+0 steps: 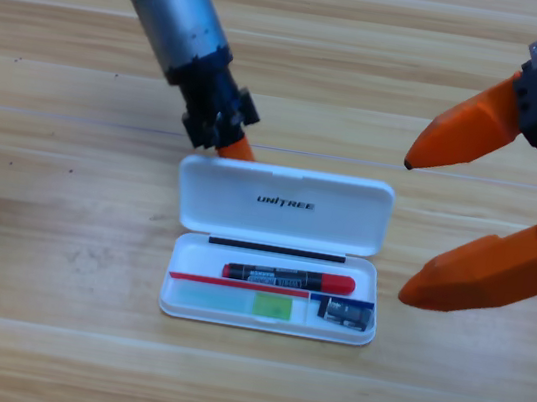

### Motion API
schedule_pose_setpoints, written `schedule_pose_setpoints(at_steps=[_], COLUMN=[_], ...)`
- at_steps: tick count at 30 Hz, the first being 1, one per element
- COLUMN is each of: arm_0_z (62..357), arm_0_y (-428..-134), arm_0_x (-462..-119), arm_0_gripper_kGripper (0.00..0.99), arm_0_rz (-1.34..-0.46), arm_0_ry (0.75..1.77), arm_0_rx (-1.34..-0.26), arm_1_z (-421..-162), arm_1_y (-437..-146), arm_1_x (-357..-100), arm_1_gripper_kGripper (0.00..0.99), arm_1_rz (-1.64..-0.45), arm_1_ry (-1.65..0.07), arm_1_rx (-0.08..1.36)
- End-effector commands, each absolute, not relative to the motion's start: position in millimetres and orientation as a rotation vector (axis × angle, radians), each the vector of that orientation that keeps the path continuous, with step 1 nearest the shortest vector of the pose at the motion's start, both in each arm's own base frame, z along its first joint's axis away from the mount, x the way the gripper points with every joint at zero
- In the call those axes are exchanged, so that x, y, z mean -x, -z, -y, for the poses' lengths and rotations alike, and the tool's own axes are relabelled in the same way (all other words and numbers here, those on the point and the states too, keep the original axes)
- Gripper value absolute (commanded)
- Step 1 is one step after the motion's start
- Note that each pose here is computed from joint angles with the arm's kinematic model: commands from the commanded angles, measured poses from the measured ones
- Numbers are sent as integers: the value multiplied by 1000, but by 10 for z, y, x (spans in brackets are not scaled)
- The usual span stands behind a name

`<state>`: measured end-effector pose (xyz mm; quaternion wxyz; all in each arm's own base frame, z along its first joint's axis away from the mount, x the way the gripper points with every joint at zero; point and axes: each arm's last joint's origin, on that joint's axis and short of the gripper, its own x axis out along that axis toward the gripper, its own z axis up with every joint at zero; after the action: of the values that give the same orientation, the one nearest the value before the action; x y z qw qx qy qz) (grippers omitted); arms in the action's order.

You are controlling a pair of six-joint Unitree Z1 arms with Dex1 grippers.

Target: Clean up eraser and pencils

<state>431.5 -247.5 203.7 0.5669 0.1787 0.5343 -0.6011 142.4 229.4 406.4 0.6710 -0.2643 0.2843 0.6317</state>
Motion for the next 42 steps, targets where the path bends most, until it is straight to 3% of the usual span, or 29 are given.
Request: schedule_pose_setpoints(at_steps=[1, 17, 42], arm_0_z=[2334, 2394, 2539], arm_0_y=[-1963, -2233, -1726], arm_0_x=[-4199, -3784, -3257], arm_0_gripper_kGripper=[0, 0, 0], arm_0_rz=[-1302, -1238, -1248], arm_0_ry=[1450, 1477, 1399], arm_0_rx=[-382, -424, -656], arm_1_z=[-2185, -2209, -2244], arm_1_y=[-4066, -4051, -4024], arm_1_x=[-1378, -1395, -1419], arm_1_gripper_kGripper=[983, 983, 983], arm_1_rz=[-636, -643, -657], arm_1_ry=[-1421, -1421, -1423], arm_1_rx=[572, 572, 571])
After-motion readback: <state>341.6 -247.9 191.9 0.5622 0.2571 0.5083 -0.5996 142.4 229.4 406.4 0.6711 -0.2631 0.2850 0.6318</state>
